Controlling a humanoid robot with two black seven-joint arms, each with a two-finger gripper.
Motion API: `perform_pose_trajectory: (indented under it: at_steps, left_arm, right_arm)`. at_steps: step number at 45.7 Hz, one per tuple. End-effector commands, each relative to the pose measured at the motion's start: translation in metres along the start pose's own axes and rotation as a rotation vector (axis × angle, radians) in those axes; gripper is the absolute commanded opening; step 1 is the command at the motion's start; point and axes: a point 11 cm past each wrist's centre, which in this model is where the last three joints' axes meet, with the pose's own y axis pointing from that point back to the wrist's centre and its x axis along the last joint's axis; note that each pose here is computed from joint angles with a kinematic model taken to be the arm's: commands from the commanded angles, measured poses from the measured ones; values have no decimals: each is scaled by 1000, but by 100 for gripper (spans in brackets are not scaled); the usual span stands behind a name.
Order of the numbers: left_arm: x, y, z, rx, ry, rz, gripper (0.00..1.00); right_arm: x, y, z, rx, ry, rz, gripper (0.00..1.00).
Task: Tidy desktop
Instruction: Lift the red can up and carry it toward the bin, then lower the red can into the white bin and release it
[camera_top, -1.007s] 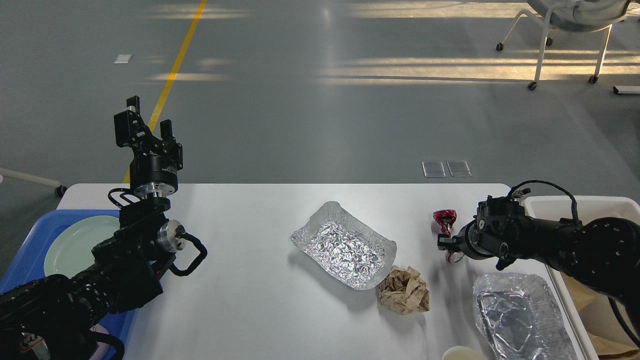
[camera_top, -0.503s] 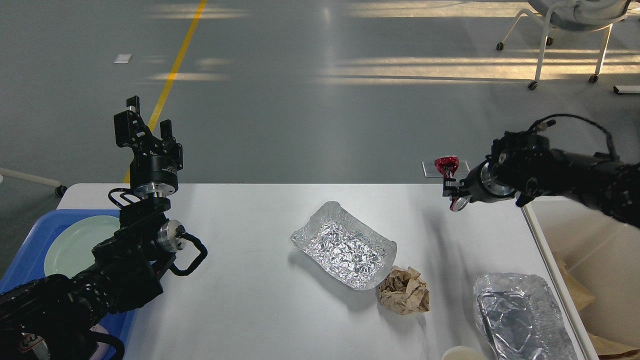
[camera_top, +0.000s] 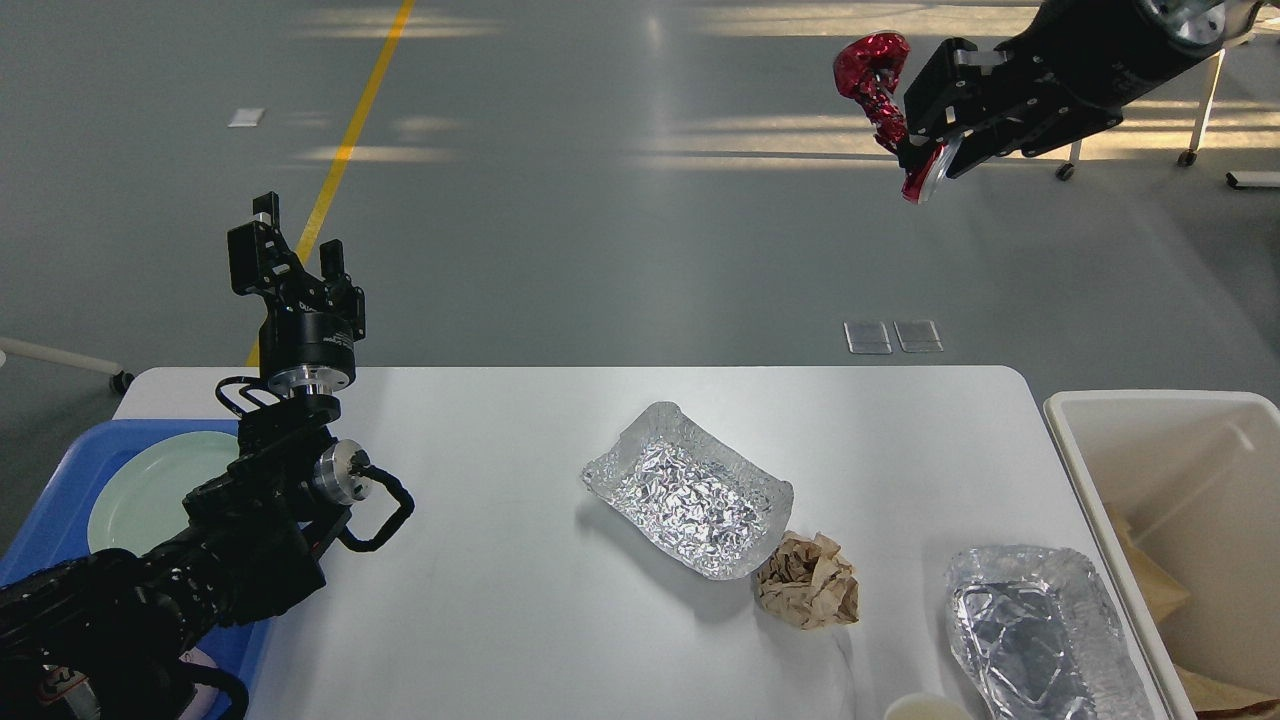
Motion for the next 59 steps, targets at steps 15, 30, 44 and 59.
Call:
perform_pose_trajectory:
  at_steps: [15, 30, 44, 59]
  left_arm:
    - [0, 0, 0, 0, 0, 1, 96]
    - [0, 0, 0, 0, 0, 1, 96]
    - [0, 0, 0, 0, 0, 1, 96]
    - [-1, 0, 0, 1, 1, -1, 96]
  right_arm:
    - [-63, 30, -57, 122, 40, -145, 12]
    - [-76, 35, -66, 149, 20, -173, 12]
    - [-82, -41, 93, -187, -167, -267, 14]
    - [-136, -101, 270, -577, -232, -183, 15]
